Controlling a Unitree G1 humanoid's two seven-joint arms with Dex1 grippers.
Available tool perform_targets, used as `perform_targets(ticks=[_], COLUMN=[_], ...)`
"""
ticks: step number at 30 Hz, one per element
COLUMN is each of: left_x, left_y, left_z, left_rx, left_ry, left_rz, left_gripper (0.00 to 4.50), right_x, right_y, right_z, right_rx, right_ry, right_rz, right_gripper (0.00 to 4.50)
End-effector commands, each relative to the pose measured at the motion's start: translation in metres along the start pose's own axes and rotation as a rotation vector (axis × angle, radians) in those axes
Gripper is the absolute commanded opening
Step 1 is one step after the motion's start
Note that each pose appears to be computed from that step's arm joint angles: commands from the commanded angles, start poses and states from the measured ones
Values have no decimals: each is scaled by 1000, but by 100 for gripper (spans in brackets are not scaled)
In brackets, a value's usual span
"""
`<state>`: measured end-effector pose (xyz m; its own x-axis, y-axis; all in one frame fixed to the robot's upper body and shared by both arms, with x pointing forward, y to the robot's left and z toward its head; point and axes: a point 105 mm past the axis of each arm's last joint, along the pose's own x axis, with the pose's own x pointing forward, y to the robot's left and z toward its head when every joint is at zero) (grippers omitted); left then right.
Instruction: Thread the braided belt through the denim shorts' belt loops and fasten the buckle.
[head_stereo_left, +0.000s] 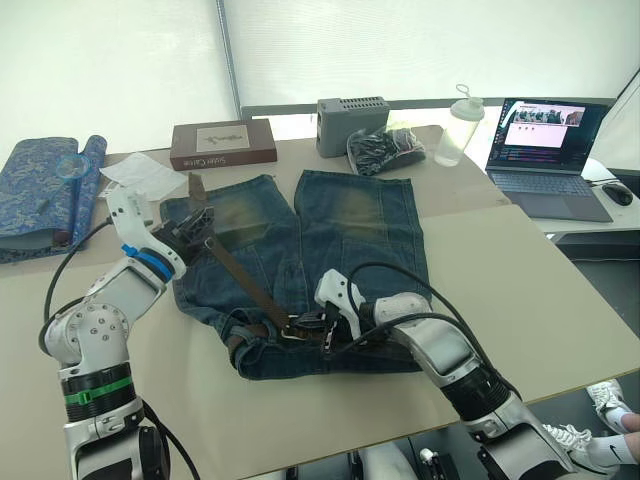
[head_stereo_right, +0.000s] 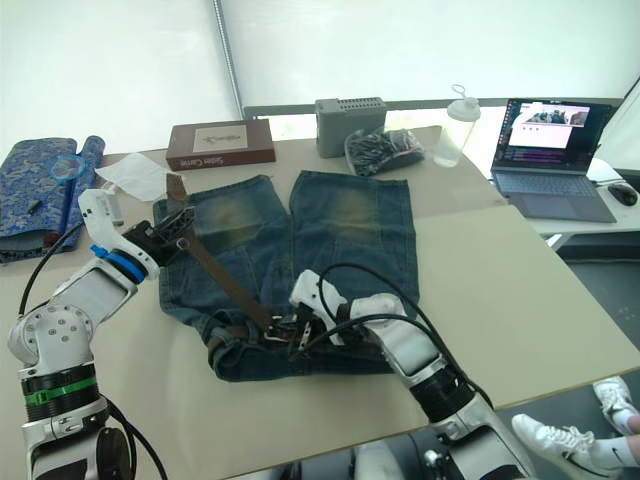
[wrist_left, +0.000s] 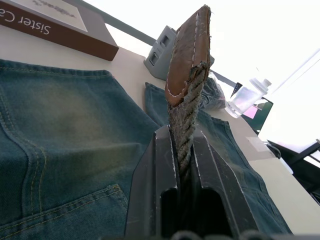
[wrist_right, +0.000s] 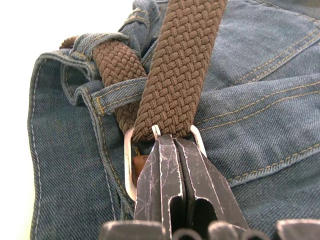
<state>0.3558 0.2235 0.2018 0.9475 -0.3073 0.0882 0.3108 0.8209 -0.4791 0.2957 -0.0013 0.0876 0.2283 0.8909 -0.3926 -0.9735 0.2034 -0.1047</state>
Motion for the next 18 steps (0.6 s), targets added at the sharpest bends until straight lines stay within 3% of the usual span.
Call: perform_targets(ticks=[1,9,13,18], left_x=[-4,4,14,22], left_y=[-9,-27,-52,-105], left_z=[43,57,59,45], left_rx=[27,18,61,116], left_ry=[-169,-203,-187,-113], left_rz=[-22,-73,-145,-339], left_gripper=[0,0,0,0], right_x=[9,11,14,18], right_y=[19,20,20,20], right_z=[-53,-59,-61,-62], right_rx=[78,37,26,29], right_ry=[183,230,245,259], right_rz=[63,67,64,50], right_gripper=[1,1,1,1])
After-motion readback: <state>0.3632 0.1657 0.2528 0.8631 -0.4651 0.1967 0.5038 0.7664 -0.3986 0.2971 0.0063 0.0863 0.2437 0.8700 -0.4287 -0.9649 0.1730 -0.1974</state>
